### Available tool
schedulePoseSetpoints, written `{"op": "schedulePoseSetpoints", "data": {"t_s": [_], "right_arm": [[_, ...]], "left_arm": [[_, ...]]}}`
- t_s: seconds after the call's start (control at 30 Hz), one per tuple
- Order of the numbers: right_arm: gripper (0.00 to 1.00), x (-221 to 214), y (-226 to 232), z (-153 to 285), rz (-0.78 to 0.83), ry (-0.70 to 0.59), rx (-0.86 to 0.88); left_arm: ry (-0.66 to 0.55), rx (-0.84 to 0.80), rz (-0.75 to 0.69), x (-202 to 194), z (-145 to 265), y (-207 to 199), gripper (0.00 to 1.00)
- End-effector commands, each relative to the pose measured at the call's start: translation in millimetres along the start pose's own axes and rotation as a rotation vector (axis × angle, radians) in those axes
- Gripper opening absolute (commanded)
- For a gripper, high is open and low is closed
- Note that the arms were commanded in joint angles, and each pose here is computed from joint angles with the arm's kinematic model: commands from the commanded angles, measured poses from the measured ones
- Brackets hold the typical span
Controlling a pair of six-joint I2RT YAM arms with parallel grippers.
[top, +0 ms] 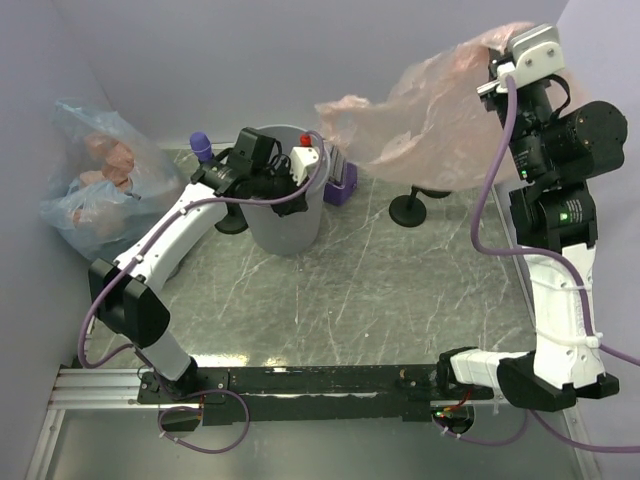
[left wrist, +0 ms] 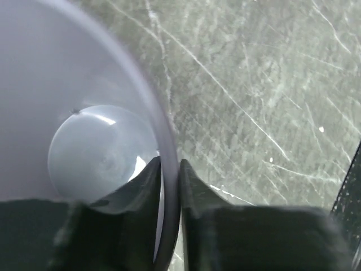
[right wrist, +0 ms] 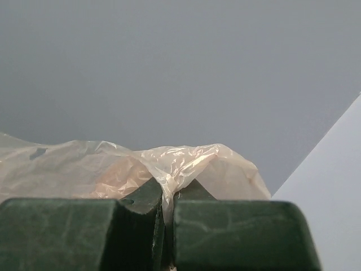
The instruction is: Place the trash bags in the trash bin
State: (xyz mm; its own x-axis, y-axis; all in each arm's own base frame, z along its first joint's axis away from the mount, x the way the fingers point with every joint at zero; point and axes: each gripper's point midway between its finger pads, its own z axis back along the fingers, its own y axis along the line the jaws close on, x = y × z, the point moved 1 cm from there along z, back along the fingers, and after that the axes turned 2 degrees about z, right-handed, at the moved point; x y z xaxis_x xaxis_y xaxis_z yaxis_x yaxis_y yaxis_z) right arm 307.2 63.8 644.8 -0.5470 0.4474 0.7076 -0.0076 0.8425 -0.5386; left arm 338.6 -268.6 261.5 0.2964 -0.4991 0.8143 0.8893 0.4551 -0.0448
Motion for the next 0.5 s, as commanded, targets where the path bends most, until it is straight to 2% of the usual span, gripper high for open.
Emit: {"op": "schedulePoseSetpoints", "data": {"t_s": [0.0, 0.13, 0.33, 0.47], "right_arm": [[0.00, 38, -25, -6, -0.002, -0.141, -0.085], [0.00, 49, -34, -22, 0.018, -0.194, -0.116], [0.00, 77, -46, -50, -0.110, -0.297, -0.138], [0.00, 84, -23, -62, -0.162, -0.346, -0.095]], "left_arm": [[0.012, -0.083, -0.062, 3, 9, -25, 0.12], [-0.030, -0.149, -0.168, 6, 26, -50, 0.01], [-0.112, -0.175, -0.293, 7, 37, -63, 0.01], [-0.111, -0.234, -0.416, -6, 35, -71, 0.01]]}}
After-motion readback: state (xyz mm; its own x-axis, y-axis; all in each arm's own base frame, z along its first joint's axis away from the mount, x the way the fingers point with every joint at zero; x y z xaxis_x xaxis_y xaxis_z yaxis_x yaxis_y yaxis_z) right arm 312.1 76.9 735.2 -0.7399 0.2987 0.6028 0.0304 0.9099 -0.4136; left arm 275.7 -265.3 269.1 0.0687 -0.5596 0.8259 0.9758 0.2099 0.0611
